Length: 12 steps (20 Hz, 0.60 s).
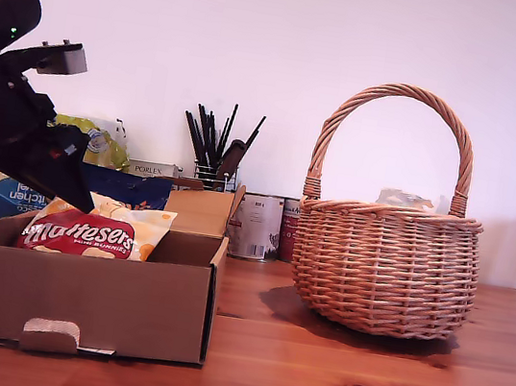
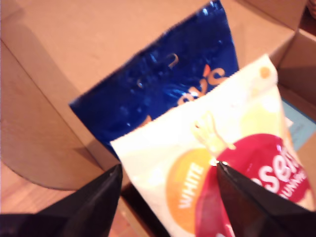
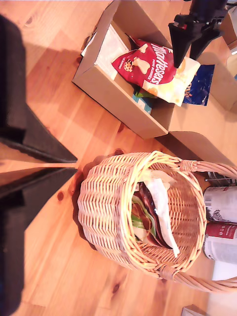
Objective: Move the bags of Easter eggs from the cardboard box on the left into the woven basket on the right side.
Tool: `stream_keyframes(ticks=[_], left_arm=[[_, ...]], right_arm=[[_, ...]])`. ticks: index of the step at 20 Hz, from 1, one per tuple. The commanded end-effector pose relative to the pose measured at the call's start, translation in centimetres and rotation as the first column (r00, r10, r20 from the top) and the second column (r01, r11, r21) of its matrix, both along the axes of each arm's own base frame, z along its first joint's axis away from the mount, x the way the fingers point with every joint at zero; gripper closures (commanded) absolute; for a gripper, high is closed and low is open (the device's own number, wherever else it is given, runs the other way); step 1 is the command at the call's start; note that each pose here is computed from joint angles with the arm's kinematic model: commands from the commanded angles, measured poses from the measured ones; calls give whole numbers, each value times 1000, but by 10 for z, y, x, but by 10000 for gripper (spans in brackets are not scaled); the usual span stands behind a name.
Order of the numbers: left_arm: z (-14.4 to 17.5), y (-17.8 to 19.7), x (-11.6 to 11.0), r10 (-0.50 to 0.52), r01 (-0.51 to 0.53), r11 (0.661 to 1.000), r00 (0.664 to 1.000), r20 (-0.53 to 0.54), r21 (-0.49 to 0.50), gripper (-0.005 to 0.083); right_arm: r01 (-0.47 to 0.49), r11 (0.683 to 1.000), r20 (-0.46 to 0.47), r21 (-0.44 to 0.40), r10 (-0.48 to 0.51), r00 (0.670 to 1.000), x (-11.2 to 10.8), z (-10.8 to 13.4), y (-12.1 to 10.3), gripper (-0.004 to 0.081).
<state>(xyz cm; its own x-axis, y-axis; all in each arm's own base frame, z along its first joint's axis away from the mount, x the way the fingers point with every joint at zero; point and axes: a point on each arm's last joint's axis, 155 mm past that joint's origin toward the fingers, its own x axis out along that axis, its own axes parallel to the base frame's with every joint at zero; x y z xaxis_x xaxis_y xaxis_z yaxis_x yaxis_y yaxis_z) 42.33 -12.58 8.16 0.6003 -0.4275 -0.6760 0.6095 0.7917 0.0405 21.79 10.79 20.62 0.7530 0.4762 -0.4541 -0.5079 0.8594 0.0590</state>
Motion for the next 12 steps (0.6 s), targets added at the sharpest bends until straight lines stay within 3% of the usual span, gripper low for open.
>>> stream_keyframes(ticks=[1,6,8,12], left_arm=[[-2,-4,-5,-30,29,999,999,-24,-26,223],[5,-34,-27,-169,155,974,983,-73,-165,226],[10,-49,-41,-254,230,946,964,-82,-229,230],[5,-59,-63,-332,292,921,935,-127,-257,240]], right_arm=[[-6,1000,20,2,6,1000,1,7,1,783],[-6,1000,5,-2,6,1000,3,3,2,783],[-6,1000,5,-2,6,1000,3,3,2,783],[-6,1000,5,-2,6,1000,3,3,2,783]])
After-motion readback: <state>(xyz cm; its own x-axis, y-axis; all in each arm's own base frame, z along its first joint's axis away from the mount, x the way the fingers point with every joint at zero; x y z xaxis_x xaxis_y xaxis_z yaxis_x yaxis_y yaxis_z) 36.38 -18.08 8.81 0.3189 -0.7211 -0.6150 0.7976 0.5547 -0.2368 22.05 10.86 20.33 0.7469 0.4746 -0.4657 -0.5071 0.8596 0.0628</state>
